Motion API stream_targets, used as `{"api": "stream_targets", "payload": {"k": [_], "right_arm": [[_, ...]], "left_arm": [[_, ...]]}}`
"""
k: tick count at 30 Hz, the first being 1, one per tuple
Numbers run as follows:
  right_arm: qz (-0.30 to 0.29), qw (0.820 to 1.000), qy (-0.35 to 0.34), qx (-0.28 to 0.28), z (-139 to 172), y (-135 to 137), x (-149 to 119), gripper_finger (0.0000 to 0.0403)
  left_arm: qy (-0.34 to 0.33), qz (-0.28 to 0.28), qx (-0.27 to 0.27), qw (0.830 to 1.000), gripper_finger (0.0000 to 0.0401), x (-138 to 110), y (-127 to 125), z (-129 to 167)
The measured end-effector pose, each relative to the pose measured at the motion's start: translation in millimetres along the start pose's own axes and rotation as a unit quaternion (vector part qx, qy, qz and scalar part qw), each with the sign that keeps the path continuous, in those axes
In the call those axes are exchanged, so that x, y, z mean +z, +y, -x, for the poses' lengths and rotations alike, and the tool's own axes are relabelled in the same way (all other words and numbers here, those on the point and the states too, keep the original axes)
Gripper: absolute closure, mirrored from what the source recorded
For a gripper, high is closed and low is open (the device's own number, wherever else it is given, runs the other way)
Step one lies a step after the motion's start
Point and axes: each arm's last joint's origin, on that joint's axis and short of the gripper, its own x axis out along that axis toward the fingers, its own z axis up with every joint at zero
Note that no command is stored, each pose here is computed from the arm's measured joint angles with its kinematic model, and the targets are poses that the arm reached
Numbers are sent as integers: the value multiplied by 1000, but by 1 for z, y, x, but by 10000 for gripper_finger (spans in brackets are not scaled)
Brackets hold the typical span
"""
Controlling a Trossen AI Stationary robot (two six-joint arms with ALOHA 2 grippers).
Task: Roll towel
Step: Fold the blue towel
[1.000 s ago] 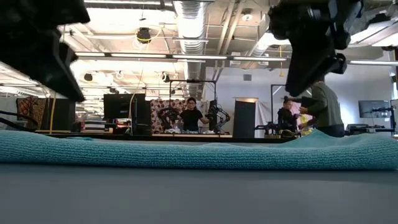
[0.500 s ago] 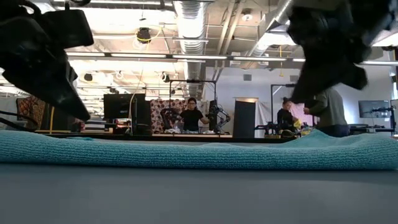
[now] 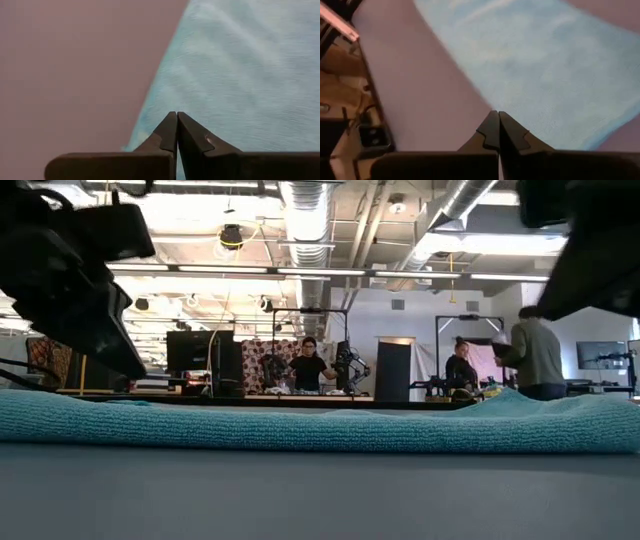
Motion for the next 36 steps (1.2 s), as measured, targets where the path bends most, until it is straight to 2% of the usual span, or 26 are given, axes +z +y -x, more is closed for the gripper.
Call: {"api": "stream_targets", "payload": {"k": [6,11,20,24,31,36], "right_arm": [[-6,1000,-10,-5,-1,0,-7,386],[-3,1000,-2,-24,-25,-3,-21,386],[8,998,15,-60,-49,-7,-36,386],[13,997,29,-69,-54,-10,-40,386],[5,996,37,-76,-61,-12,-44,386],[5,996,37,-78,-61,-12,-44,386]], "left_arm": [[-3,-25,-17,1000,401,3,-2,-1],[19,-10,-4,1000,401,1,4,-5],[45,57,-2,997,401,-33,16,-9],[37,75,4,996,401,-39,17,-8],[0,91,47,995,401,-38,23,-5],[-18,77,37,996,401,-32,24,2]]}}
